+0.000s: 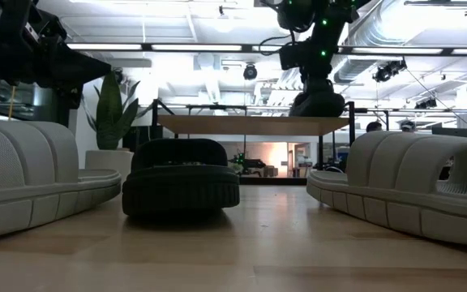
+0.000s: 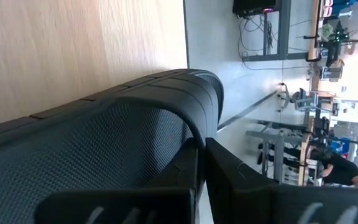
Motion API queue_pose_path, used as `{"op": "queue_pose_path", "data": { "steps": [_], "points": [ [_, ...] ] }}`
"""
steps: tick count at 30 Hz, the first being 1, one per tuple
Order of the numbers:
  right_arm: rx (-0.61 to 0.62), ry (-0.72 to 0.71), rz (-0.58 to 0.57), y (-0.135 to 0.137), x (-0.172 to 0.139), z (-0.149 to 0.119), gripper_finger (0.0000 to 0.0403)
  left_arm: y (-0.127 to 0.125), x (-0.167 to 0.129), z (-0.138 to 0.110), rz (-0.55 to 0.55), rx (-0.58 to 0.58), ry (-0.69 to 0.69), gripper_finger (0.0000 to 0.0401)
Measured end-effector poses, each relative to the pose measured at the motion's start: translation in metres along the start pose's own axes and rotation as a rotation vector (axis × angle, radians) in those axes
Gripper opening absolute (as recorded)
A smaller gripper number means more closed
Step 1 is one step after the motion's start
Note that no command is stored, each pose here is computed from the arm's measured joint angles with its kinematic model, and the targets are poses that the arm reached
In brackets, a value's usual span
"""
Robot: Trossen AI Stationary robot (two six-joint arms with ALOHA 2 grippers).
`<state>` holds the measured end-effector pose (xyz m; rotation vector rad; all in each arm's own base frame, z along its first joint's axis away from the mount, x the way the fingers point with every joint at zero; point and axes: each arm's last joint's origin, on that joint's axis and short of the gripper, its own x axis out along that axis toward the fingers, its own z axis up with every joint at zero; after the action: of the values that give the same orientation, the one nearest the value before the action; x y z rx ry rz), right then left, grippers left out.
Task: Pick and place slides into the shelf
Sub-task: Put the right black slide on the shelf
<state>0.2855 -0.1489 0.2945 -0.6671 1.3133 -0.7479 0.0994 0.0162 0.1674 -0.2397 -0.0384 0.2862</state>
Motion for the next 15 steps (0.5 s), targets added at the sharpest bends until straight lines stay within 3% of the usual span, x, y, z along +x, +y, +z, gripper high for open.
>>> {"op": "queue_pose_path", "data": {
  "steps": [15],
  "points": [
    [0.006, 0.003, 0.076, -0.0005, 0.0042, -0.0056, 0.0000, 0.0000, 0.0000, -0.0002, 0.000, 0.000, 0.002, 0.0001]
  ]
}}
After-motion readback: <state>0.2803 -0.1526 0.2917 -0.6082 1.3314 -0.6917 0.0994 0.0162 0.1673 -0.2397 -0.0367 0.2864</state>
